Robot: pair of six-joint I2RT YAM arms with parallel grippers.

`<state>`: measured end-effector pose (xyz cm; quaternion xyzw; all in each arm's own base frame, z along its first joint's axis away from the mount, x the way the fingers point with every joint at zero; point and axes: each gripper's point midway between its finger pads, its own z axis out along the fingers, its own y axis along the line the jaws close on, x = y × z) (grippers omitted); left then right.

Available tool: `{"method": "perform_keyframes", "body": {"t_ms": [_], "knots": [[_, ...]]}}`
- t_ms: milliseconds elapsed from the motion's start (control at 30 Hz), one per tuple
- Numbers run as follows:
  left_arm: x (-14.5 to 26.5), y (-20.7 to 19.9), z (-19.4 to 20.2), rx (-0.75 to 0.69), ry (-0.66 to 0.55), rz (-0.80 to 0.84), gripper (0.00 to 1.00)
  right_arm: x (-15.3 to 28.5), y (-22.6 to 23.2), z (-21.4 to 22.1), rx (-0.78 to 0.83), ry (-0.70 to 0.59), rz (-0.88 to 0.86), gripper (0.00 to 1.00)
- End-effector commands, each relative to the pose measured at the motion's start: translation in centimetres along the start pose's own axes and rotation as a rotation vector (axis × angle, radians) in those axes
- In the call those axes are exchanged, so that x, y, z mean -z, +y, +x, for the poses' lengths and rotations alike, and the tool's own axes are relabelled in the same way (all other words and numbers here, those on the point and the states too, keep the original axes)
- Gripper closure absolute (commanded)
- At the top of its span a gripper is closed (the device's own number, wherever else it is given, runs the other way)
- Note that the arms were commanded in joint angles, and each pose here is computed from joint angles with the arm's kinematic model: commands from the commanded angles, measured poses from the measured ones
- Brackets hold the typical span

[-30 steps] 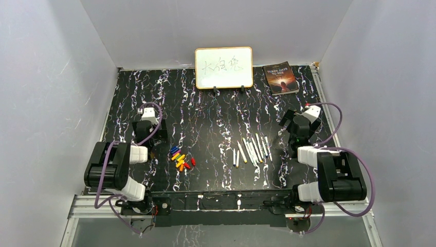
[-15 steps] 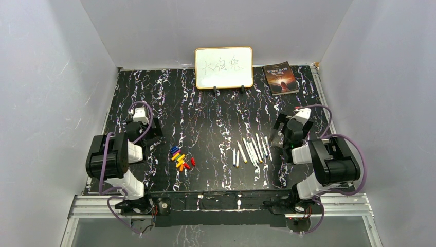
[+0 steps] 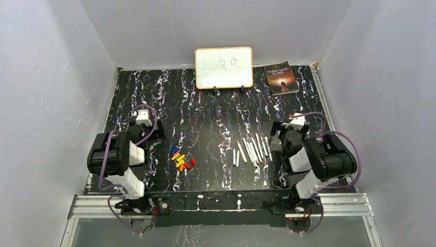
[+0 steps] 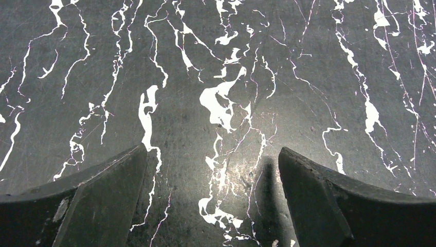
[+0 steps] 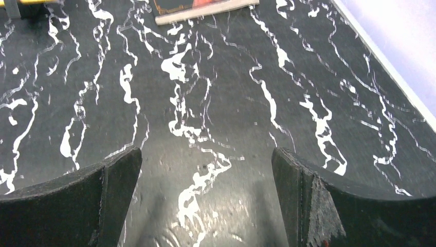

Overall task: Open the pen caps
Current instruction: Reset both arms

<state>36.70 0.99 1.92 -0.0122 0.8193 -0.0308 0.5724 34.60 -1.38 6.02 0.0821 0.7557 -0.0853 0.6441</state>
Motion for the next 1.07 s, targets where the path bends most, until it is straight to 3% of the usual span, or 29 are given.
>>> {"method": "perform_keyframes", "body": {"t_ms": [0,1033], "knots": [[-0.04,-0.5,-1.4,-0.02,-0.058,0.028,0.02,-1.83,0.23,-3.28,-0.032,-0.084,0.02,0.02],[-0.07,-0.41,-1.32,-0.021,-0.056,0.024,0.02,-2.0,-0.05,-3.29,-0.041,-0.087,0.018,0.02]]}}
